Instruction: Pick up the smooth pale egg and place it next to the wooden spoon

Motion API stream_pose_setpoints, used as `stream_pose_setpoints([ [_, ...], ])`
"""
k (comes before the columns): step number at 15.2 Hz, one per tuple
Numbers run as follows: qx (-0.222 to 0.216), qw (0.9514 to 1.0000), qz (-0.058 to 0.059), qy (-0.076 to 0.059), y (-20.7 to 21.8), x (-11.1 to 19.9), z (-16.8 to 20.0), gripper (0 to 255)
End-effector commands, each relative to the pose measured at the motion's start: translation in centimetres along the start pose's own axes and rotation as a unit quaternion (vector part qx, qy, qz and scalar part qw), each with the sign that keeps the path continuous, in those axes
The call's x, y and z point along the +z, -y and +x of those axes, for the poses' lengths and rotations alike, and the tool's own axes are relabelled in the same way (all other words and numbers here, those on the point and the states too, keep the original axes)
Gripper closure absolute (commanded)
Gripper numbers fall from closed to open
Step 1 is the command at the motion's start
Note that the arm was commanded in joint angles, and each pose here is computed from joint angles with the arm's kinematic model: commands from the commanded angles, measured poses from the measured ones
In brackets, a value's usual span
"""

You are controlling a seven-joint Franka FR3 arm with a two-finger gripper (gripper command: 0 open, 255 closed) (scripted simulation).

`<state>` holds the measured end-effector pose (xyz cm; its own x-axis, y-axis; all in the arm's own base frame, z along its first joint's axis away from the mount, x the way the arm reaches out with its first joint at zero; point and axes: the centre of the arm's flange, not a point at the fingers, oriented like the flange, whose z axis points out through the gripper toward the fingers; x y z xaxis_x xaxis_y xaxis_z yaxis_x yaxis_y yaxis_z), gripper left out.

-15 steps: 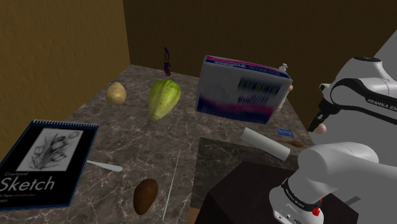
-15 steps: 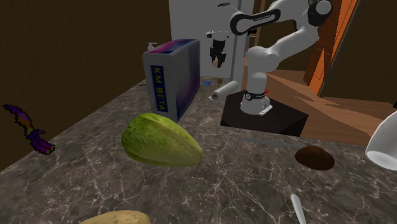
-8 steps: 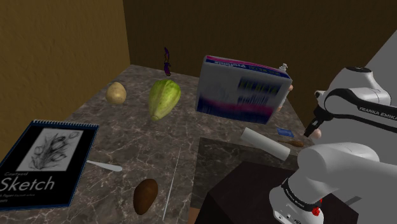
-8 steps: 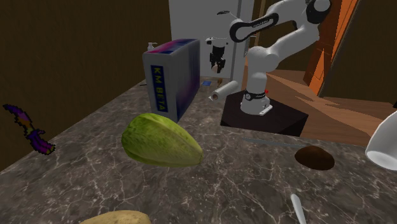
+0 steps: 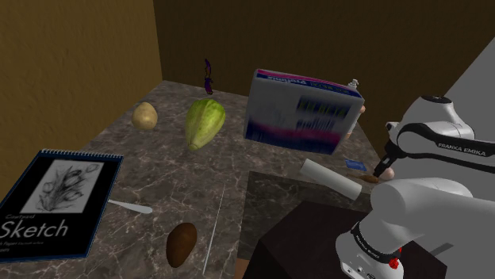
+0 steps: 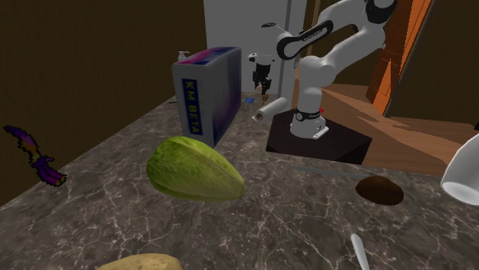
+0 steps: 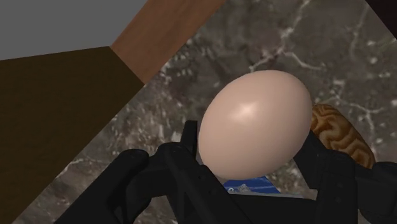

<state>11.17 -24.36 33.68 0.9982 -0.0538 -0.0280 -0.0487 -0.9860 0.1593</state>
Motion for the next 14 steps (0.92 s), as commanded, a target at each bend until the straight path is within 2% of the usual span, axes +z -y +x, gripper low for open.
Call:
stream_pose_setpoints([
  [1,0.000,1.0000,0.000,0.000,0.1,0.3,0.0,255],
  [6,0.000,1.0000,0.000,0.000,0.1,0.3,0.0,255],
  [7,0.000,1.0000,0.000,0.000,0.1,0.3,0.0,0],
  [12,0.000,1.0000,0.000,0.000,0.1,0.3,0.0,0],
  [14,0.000,1.0000,0.000,0.000,0.1,-2.4,0.0,0],
])
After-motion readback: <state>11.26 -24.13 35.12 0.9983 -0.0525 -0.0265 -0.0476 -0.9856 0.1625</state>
